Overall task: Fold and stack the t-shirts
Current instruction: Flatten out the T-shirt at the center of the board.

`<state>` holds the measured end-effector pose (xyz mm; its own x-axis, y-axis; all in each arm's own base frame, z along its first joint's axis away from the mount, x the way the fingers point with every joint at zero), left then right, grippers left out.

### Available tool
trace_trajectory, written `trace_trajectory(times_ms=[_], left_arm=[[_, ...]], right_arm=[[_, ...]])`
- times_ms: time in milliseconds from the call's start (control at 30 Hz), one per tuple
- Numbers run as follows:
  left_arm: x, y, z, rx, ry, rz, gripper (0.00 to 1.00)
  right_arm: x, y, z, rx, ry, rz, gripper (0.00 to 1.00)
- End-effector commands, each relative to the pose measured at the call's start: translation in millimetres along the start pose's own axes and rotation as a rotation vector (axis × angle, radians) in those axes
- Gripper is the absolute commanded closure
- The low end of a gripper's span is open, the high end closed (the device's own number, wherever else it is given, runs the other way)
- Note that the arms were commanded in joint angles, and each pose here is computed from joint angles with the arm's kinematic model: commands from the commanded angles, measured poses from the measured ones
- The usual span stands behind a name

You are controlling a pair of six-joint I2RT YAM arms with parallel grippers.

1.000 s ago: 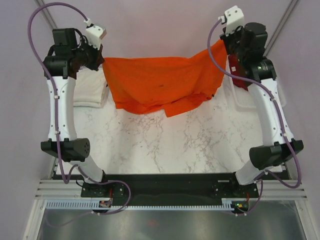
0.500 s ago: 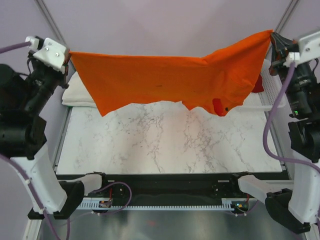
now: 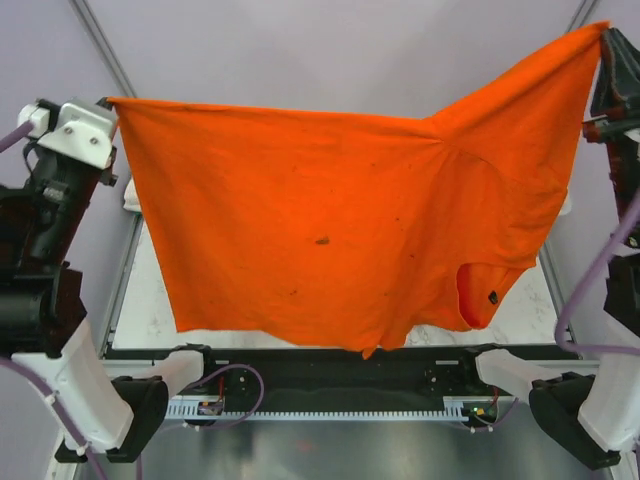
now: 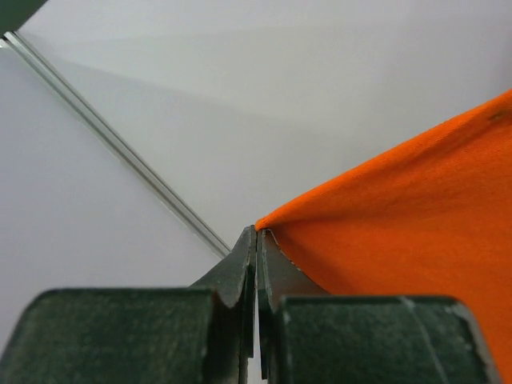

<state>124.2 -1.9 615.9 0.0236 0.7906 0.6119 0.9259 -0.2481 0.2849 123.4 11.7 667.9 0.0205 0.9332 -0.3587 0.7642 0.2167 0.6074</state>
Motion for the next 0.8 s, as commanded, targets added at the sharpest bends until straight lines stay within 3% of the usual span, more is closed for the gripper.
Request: trace_trajectory(times_ms=[0,167,433,667,733,767], left_arm=[[-7,42,43,0.131,0.045,0.034,0.98],[-49,71,115,0.309,0.020,0.212,0.98],[-169,109,292,0.669,-0.136,0.596,0.98],[-237,167,418,0.872,-0.203,0.740,0.98],[-251,185,445,0.904,-0.221,0.753,0.98],[-245,192,440,0.887,-0.216,0.732,0.98]], right_arm=[[21,41,57,0.105,-0.045,-0.055,1.00],[61,49,141,0.252,-0.066,-0.170,1.00],[147,27,333,0.594,-0.093,-0.400,1.00],[185,25,486,0.863,-0.083,-0.481,1.00],[187,50,518,0.879,-0.097,-0.462,1.00],[196,40,541,0.928,-0.090,-0.486,1.00]])
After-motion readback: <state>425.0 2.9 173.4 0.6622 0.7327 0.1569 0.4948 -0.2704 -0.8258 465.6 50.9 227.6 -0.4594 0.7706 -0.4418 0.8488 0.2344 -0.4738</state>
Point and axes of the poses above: each gripper's point midway between its finger pads, its own y axis out along the fingers, its own x axis along the line the jaws close on, z = x × y, the point moved 8 cm from there along -y, back along the fingers, and after that the axes turned 3 degrees about y, right-handed, at the moved point
